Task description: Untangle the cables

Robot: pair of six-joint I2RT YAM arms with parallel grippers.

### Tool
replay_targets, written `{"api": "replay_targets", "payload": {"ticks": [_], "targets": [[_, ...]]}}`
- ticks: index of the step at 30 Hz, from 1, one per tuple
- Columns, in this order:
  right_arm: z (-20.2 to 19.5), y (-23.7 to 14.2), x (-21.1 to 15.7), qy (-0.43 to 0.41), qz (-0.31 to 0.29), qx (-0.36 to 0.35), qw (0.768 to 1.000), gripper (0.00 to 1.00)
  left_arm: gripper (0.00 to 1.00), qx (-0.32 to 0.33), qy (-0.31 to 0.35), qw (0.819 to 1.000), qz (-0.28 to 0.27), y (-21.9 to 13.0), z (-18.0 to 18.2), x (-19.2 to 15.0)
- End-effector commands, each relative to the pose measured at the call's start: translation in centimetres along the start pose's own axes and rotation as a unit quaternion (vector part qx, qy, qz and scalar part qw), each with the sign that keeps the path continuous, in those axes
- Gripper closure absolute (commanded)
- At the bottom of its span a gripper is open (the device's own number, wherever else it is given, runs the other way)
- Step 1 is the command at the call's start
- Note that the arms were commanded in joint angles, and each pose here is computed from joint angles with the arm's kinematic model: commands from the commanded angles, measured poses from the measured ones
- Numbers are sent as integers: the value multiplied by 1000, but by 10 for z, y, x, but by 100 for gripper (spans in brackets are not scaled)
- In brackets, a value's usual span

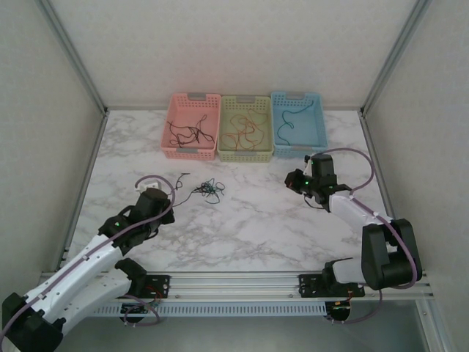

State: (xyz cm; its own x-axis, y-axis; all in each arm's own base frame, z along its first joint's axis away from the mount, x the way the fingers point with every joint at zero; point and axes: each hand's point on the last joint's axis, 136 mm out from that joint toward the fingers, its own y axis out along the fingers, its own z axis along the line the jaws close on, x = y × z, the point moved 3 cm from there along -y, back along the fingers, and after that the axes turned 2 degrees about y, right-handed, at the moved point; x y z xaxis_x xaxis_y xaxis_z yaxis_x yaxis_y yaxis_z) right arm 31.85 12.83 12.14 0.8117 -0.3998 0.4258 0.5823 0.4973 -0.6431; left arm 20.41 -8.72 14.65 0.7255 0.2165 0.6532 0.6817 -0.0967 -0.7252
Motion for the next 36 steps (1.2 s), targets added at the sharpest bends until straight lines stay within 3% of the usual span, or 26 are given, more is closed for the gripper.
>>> {"api": "replay_targets", "payload": {"ticks": [1,5,9,12,17,20,24,29,36], "targets": [[36,3,-11,-51,20,65,996,98,100,-41,-4,999,1,-1,-19,10],[76,13,-36,-134,58,100,984,69,100,-48,2,999,13,3,-23,7],[114,22,-56,-170,88,130,973,54,100,-57,6,998,18,4,-26,6],[142,29,-71,-190,119,138,965,51,100,-59,7,998,23,6,-27,4],[160,48,-71,-199,134,78,968,48,100,-60,3,998,28,9,-26,-1],[153,61,-67,-200,137,38,969,47,100,-63,2,998,30,8,-27,-1],[151,75,-70,-208,153,35,966,47,100,-78,10,996,39,4,-30,-3],[148,91,-85,-209,198,36,957,47,100,-93,28,991,89,13,-38,-22],[142,104,-87,-221,205,21,953,47,100,-101,66,983,138,23,-52,-47]]}}
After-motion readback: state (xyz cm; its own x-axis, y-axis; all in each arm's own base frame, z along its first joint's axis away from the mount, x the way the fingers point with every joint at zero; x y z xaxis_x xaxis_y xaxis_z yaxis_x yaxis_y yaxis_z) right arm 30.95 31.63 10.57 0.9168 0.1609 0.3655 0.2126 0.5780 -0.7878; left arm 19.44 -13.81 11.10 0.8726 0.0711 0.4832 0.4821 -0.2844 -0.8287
